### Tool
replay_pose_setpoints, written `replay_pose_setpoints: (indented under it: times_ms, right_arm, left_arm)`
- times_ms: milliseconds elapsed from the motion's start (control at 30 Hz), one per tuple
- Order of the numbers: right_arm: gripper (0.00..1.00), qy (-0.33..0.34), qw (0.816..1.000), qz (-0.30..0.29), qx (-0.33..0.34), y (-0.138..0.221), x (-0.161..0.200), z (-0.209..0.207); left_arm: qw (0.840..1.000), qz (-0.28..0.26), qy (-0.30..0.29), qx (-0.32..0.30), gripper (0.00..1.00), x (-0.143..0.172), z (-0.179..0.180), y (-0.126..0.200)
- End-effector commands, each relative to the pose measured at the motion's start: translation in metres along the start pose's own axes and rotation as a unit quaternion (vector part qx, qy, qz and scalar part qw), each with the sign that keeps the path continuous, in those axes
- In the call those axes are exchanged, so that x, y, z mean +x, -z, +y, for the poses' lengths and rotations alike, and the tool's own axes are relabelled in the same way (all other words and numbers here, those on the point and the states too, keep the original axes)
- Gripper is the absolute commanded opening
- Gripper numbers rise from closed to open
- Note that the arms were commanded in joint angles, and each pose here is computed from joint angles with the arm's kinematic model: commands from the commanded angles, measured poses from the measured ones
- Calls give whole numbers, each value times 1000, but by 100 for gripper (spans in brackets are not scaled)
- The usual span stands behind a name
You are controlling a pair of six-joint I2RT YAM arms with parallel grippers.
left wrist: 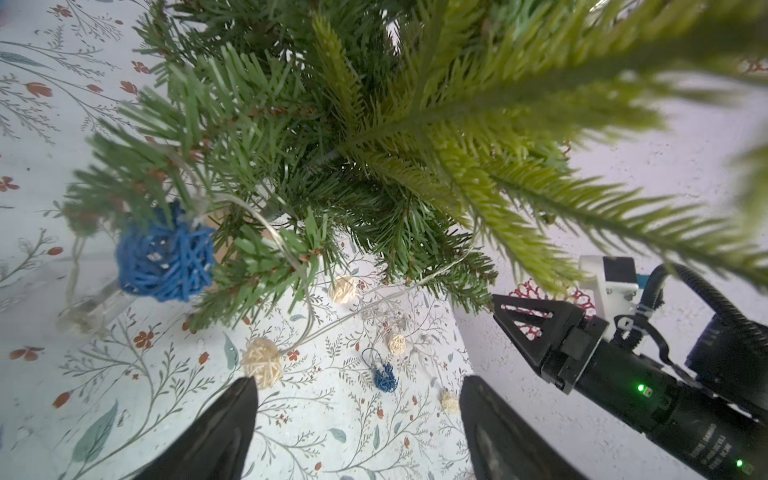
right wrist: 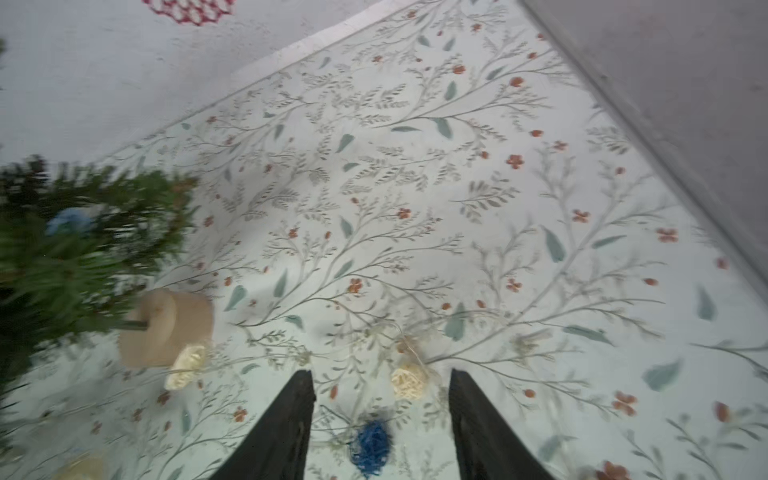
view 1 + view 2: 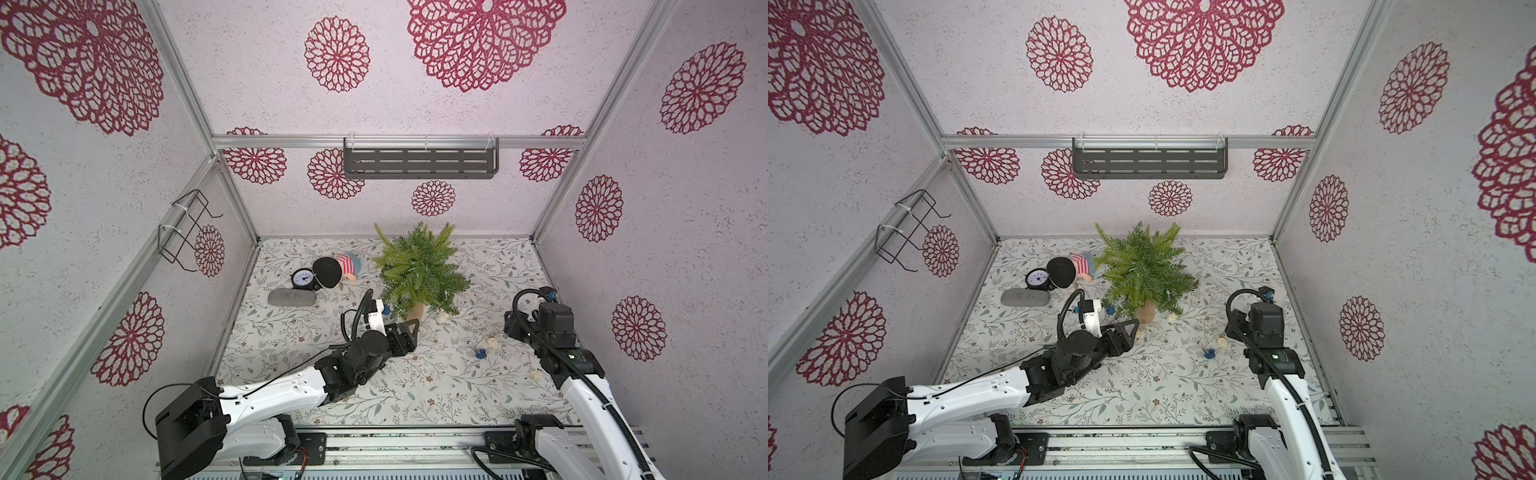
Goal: Remove string lights from the small christmas tree
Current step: Remove the light string from the Christmas tree.
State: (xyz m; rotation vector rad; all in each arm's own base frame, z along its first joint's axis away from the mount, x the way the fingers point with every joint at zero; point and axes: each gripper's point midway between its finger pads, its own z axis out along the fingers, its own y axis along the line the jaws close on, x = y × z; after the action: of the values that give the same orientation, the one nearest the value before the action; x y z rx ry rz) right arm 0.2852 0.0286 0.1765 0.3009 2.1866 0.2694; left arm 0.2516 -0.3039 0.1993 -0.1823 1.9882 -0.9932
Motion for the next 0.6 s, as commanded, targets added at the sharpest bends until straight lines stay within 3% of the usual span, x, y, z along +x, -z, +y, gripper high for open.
replay_pose_setpoints:
  times_ms: [0, 167, 567]
  right_arm:
    - [62, 48, 993, -31, -102, 2, -11, 46]
    - [65, 97, 967, -55, -230, 2, 1, 96]
    - [63, 156, 914, -65, -368, -38, 29, 145]
  left_arm:
    - [1000, 9, -1, -1, 82, -4, -3, 0]
    - [1000, 14, 5, -3, 82, -4, 0, 0]
    - [1000, 27, 6, -10, 82, -4, 5, 1]
